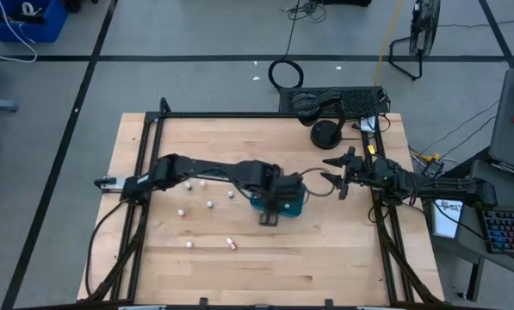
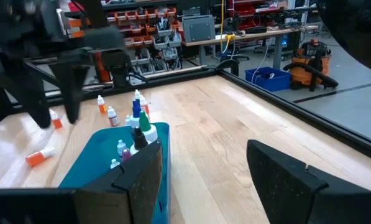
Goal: Pick & Place food coloring
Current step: Put the small purple food coloring bottle into the blue container
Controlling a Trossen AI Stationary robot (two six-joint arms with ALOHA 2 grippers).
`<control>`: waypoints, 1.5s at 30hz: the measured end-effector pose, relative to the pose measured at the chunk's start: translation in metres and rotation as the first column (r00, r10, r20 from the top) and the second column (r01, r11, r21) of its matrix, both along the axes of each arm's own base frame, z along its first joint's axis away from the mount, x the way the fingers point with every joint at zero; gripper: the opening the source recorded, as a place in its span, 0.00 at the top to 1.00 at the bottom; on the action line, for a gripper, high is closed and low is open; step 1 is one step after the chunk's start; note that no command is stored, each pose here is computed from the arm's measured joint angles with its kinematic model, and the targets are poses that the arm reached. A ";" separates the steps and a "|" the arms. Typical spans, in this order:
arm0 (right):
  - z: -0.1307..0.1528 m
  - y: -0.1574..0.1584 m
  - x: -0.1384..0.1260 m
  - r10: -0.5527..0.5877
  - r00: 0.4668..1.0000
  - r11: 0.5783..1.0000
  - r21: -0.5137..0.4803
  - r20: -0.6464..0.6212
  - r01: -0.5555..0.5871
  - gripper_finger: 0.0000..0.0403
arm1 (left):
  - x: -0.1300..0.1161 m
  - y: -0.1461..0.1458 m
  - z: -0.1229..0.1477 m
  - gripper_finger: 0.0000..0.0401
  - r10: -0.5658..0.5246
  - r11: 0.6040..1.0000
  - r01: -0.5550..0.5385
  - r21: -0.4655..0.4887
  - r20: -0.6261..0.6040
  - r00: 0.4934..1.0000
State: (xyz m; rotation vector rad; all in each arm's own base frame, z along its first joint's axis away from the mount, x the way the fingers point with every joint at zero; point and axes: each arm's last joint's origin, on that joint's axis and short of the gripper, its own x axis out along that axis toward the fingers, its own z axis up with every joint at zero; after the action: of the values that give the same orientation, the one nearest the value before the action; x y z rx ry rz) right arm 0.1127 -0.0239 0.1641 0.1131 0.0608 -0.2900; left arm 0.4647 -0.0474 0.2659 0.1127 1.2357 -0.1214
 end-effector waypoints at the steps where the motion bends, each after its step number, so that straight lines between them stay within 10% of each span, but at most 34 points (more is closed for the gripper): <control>1: 0.000 0.000 0.000 0.000 1.000 1.000 0.000 0.000 0.000 0.44 | -0.006 -0.005 0.001 0.64 -0.002 1.000 0.001 -0.017 -0.049 0.999; 14: 0.000 0.000 0.000 0.000 1.000 1.000 0.000 0.000 0.000 0.44 | -0.051 -0.081 0.006 0.64 0.007 0.998 0.009 0.064 -0.253 0.967; 28: -0.001 0.000 0.000 0.000 1.000 1.000 0.001 -0.006 0.000 0.44 | -0.116 -0.009 0.035 0.64 0.203 0.979 -0.203 0.009 0.026 0.979; 34: -0.001 0.000 0.000 0.000 1.000 1.000 0.001 -0.006 0.000 0.44 | -0.155 0.031 -0.003 0.64 0.418 0.908 -0.416 -0.054 0.033 0.908; 45: -0.001 0.000 0.000 0.000 1.000 1.000 0.002 -0.006 0.000 0.44 | -0.154 0.052 -0.054 0.64 0.402 0.913 -0.401 -0.078 0.003 0.916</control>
State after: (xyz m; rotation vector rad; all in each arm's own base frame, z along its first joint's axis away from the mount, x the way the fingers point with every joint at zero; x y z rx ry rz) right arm 0.1130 -0.0240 0.1635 0.1137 0.0672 -0.2903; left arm 0.3110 0.0049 0.2115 -0.2081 1.2097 0.1913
